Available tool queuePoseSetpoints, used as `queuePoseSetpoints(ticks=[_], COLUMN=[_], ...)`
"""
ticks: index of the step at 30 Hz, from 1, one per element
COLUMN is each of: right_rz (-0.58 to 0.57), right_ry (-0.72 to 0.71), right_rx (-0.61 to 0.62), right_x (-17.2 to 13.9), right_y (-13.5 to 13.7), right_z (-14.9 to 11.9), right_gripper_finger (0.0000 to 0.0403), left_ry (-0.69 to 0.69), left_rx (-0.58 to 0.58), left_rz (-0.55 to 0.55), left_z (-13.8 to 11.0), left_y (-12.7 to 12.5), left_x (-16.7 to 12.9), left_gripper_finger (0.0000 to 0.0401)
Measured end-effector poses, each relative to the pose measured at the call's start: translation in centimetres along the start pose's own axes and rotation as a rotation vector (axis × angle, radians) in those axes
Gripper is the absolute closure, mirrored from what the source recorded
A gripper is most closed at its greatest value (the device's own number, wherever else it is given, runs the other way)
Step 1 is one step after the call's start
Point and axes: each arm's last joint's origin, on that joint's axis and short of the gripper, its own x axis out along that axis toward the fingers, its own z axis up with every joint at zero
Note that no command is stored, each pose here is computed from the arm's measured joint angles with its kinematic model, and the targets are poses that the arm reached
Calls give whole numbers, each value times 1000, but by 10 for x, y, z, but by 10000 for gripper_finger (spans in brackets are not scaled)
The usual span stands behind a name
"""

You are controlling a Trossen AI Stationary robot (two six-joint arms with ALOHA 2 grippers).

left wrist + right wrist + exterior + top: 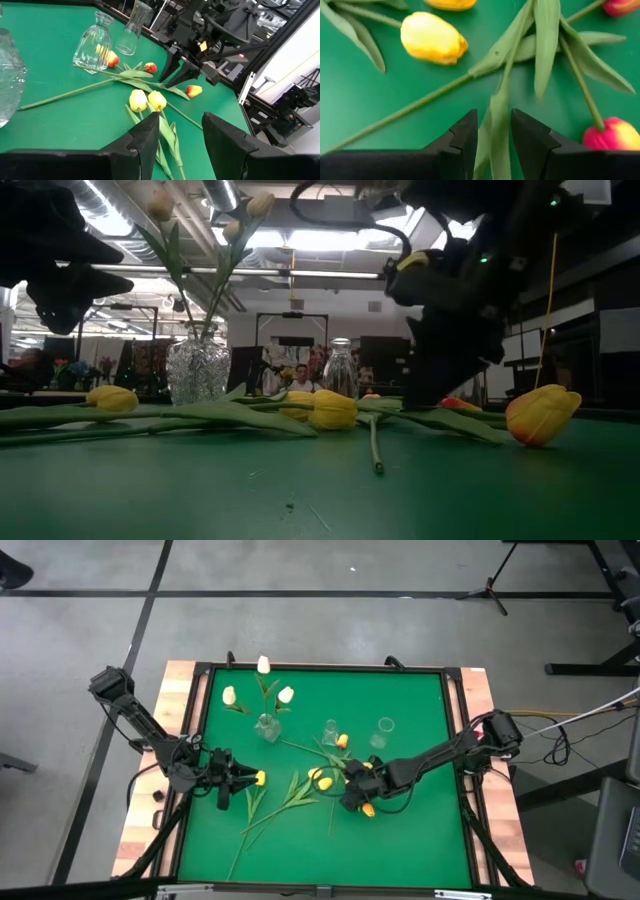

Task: Sort flowers into vase by color
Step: Put the bottom yellow red flower into the middle transparent vase

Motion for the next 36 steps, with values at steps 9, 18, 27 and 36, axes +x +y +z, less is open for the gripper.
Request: queuePoseSetpoints(ticks=[9,18,27,36], right_rz=[-12,7,3,-220], right_ry=[19,44,118,163], right_rx=[-4,-4,-11,-161], right_x=[11,12,-9,-70], right_y=[0,1,3,9], right_z=[-3,-5,4,39], right_gripper_finger=[295,391,395,396], left_ry=[-6,-1,-1,-1], left_rx=[5,15,15,15], left_rz=[11,18,19,18], left_z=[0,-1,-1,-1], left_y=[1,2,2,2], left_x=[0,0,0,0], left_gripper_finger=[254,254,254,253])
